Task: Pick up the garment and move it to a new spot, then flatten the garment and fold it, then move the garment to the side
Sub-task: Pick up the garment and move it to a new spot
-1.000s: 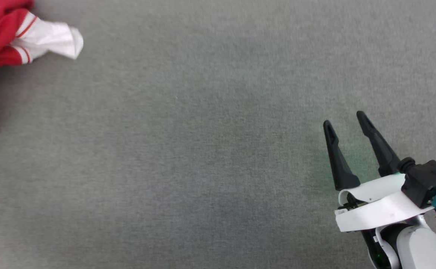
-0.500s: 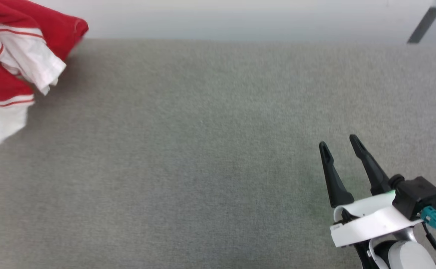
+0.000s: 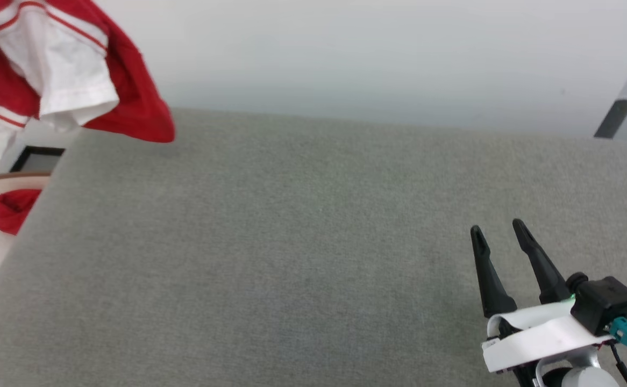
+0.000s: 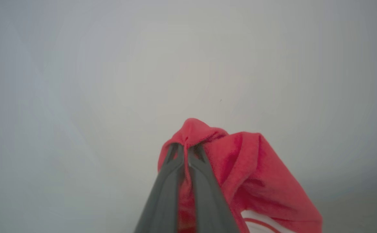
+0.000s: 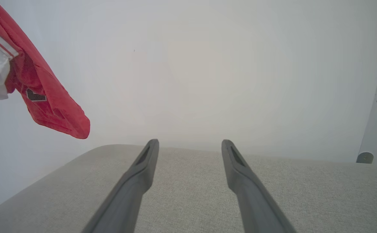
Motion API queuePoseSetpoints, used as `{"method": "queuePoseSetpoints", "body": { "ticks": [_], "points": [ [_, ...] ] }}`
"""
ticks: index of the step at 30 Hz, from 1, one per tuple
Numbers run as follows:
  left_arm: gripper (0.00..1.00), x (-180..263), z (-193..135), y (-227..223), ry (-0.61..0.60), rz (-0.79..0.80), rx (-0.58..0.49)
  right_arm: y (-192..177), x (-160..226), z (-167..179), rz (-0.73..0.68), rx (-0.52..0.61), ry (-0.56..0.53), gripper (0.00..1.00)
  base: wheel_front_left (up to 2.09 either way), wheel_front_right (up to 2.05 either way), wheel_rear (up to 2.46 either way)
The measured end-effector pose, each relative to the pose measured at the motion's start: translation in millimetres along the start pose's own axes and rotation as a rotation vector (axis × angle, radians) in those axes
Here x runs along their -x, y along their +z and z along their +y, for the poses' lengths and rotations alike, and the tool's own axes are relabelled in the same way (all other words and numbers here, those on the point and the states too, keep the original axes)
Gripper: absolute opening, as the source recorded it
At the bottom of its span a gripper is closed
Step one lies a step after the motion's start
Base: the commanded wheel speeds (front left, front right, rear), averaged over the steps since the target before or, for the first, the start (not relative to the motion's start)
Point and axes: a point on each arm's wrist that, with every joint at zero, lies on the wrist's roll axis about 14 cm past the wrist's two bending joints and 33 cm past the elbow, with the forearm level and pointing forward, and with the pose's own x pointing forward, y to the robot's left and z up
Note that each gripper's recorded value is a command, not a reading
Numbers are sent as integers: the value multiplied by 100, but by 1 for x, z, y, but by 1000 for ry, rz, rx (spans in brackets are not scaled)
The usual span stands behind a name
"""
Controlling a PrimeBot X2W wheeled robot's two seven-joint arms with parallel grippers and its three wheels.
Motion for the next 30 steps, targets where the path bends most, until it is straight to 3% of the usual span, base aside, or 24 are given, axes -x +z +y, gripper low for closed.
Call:
{"method": "queuePoseSetpoints", "body": {
  "ticks": [10, 30],
  "points": [
    [0, 15, -37, 40, -117, -66, 29, 15, 8, -15, -36, 31, -53, 100, 0, 0, 0],
    [0, 32, -260, 46, -598, -53, 137, 29, 69, -121, -43, 117, -396, 100, 0, 0, 0]
  ]
}}
